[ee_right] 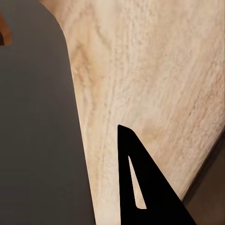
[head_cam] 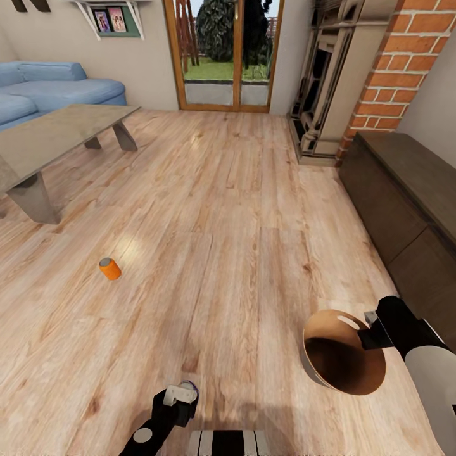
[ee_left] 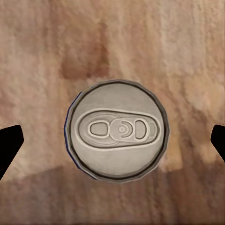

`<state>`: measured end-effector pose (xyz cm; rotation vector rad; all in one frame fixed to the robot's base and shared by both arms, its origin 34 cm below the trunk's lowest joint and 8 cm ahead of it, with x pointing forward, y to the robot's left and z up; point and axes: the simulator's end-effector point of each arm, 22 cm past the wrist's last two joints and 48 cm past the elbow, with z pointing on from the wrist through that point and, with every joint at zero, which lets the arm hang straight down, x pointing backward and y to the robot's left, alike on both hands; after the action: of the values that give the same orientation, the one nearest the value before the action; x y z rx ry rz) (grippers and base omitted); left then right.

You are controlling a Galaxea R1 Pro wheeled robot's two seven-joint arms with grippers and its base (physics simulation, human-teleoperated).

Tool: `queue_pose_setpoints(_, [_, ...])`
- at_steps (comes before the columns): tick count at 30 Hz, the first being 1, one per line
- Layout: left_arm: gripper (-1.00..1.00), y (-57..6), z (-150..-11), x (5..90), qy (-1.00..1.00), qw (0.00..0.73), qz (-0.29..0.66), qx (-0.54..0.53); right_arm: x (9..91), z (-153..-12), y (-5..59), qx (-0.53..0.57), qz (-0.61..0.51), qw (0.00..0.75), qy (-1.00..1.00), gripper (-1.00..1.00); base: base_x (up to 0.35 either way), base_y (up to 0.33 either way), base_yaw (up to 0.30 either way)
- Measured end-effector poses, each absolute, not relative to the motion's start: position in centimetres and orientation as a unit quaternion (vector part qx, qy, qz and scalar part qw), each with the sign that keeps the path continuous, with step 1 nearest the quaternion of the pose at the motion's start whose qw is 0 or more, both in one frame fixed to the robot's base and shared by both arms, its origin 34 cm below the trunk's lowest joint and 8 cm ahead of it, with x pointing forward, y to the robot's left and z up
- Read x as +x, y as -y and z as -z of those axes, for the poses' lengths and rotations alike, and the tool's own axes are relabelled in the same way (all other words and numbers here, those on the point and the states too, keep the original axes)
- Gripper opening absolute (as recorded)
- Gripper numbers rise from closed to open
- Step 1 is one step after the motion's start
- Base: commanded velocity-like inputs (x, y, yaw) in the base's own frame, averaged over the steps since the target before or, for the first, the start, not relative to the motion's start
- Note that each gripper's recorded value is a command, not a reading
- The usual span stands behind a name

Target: Put the three can of soda from the living room inside the tash can in the kitchen.

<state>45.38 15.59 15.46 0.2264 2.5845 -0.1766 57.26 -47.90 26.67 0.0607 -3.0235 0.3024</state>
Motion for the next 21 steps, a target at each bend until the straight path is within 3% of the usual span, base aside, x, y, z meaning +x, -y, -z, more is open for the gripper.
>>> queue_pose_setpoints(21, [1.00, -15.58, -15.26, 45.29, -0.958, 0.267, 0.067, 0.084, 56.99, -26.20, 47.92, 0.020, -0.099, 0.055, 0.993, -1.00, 0.047, 0.000, 0.000])
